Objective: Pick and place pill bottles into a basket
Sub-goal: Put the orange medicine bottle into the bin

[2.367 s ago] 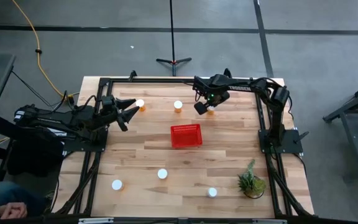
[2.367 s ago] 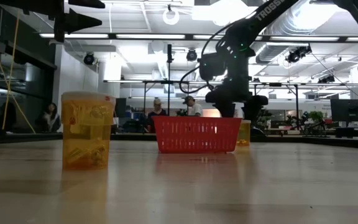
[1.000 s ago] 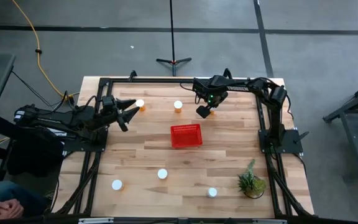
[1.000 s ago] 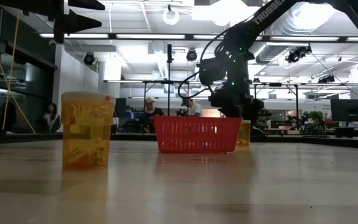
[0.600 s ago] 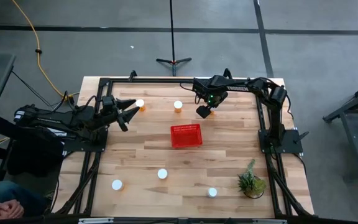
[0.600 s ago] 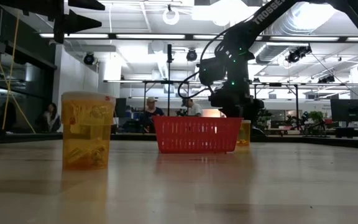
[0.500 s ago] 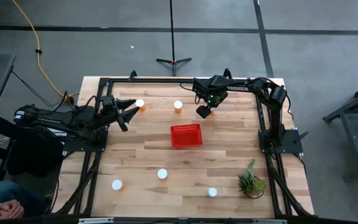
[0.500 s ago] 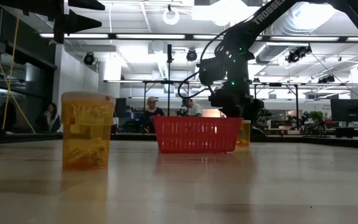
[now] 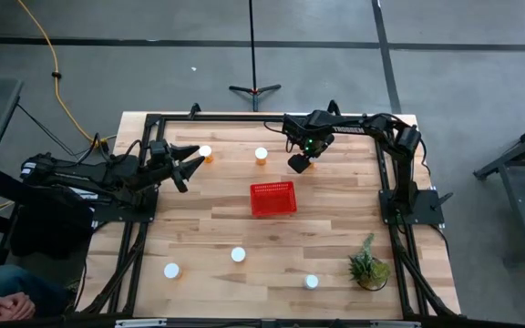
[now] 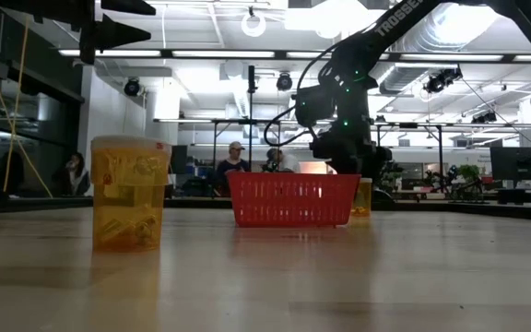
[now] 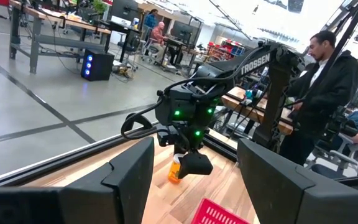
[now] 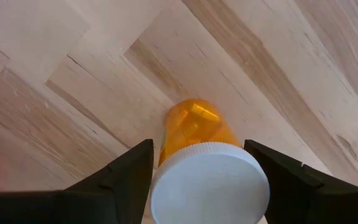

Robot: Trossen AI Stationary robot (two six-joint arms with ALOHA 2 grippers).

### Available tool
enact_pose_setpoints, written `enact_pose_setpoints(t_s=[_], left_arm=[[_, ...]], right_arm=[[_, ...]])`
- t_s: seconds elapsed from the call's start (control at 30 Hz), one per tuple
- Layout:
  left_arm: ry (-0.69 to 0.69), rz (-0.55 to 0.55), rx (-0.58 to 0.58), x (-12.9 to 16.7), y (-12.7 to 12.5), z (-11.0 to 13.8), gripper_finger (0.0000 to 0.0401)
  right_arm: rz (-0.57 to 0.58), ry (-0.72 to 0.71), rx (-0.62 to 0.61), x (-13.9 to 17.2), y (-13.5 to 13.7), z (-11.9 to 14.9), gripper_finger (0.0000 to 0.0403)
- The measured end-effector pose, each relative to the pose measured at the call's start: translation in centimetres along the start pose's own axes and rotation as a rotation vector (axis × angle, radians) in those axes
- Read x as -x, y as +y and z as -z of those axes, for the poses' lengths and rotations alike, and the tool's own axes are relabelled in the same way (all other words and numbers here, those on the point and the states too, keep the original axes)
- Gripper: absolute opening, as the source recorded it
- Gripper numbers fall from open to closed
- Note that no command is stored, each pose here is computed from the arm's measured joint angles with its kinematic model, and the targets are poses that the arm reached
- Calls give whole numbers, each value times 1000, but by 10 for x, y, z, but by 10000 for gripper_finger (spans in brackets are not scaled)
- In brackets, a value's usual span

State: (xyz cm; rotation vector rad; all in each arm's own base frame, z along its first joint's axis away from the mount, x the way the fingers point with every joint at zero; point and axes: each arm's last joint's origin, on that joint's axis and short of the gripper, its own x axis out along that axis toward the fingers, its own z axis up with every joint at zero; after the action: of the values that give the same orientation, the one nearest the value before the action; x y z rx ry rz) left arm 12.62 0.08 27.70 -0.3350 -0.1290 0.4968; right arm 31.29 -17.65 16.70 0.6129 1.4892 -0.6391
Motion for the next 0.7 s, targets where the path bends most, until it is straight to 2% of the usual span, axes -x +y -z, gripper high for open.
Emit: enact_pose_setpoints(t_s=[0.4,0.7], left_arm=[[0,0,0,0,0,0,264],[2,-1,-1,0,0,0,264]], right_arm=[[2,4,0,0,0,0,191],[9,22,-1,0,-1,2,212]])
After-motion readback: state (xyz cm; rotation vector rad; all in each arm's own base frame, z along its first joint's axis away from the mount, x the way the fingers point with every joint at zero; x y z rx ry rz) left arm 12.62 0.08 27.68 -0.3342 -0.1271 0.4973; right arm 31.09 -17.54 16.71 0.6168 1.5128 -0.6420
